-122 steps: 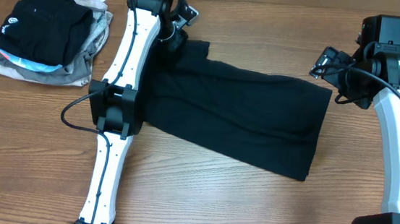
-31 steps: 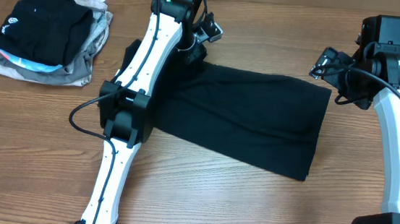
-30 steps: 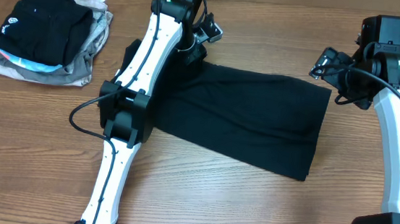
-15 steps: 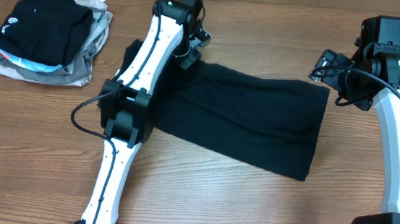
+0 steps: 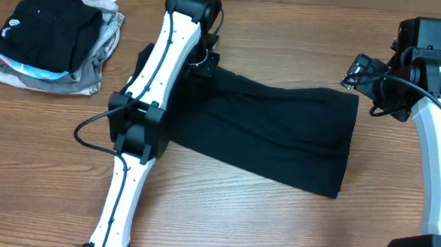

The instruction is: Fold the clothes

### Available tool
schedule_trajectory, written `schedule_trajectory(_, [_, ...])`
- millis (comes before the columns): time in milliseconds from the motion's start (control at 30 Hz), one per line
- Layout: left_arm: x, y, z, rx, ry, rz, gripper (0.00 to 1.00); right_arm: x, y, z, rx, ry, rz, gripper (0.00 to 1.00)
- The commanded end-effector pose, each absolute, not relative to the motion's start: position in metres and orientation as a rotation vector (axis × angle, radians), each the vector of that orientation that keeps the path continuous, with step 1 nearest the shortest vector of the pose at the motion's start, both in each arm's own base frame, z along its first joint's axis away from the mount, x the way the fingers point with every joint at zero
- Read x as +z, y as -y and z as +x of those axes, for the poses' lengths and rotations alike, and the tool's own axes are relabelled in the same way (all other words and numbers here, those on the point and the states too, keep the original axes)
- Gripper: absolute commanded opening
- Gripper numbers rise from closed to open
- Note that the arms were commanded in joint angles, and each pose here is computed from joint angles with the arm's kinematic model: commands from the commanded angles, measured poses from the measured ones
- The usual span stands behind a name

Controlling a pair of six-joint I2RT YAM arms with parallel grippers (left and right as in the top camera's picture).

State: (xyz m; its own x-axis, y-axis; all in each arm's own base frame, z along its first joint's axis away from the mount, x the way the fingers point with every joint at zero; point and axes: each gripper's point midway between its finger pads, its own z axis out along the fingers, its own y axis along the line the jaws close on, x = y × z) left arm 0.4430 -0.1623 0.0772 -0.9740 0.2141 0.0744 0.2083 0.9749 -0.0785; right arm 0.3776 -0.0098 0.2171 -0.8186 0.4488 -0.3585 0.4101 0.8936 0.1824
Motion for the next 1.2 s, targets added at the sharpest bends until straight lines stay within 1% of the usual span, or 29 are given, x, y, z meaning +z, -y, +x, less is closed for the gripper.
schedule_trajectory(0, [0.105, 0.201, 0.431, 0.28, 3.056, -0.353, 0.04, 0.218, 0.009, 0.38, 0.143, -2.66, 0.619, 1.0])
schedule_trajectory(133, [0.1, 0.221, 0.417, 0.265, 3.024, -0.427, 0.04, 0.21, -0.001, 0.381, 0.222, -2.697, 0.614, 1.0])
schedule_trajectory(267, [0.092, 0.222, 0.411, 0.14, 3.019, -0.476, 0.04, 0.188, -0.001, 0.39, 0.215, -2.742, 0.631, 1.0])
schedule_trajectory(433, [0.09, 0.211, 0.415, 0.061, 3.03, -0.47, 0.04, 0.15, 0.004, 0.414, 0.203, -2.774, 0.657, 1.0])
schedule_trajectory(600, [0.09, 0.2, 0.42, 0.062, 3.037, -0.419, 0.04, 0.126, 0.022, 0.443, 0.157, -2.723, 0.692, 1.0])
schedule_trajectory(733, [0.09, 0.19, 0.425, 0.062, 3.047, -0.341, 0.04, 0.101, 0.043, 0.449, 0.067, -2.709, 0.822, 0.99])
schedule_trajectory(833, [0.09, 0.189, 0.426, 0.121, 3.042, -0.241, 0.04, 0.084, 0.048, 0.445, 0.056, -2.721, 0.95, 0.98])
schedule_trajectory(1067, [0.095, 0.224, 0.411, 0.352, 2.971, -0.288, 0.04, 0.082, 0.047, 0.444, 0.072, -2.723, 0.973, 0.99])
schedule_trajectory(1133, [0.096, 0.233, 0.406, 0.36, 2.963, -0.314, 0.08, 0.082, 0.047, 0.443, 0.077, -2.718, 0.996, 0.99])
schedule_trajectory(1167, [0.096, 0.237, 0.404, 0.358, 2.96, -0.33, 0.15, 0.082, 0.047, 0.443, 0.088, -2.718, 0.999, 1.0])
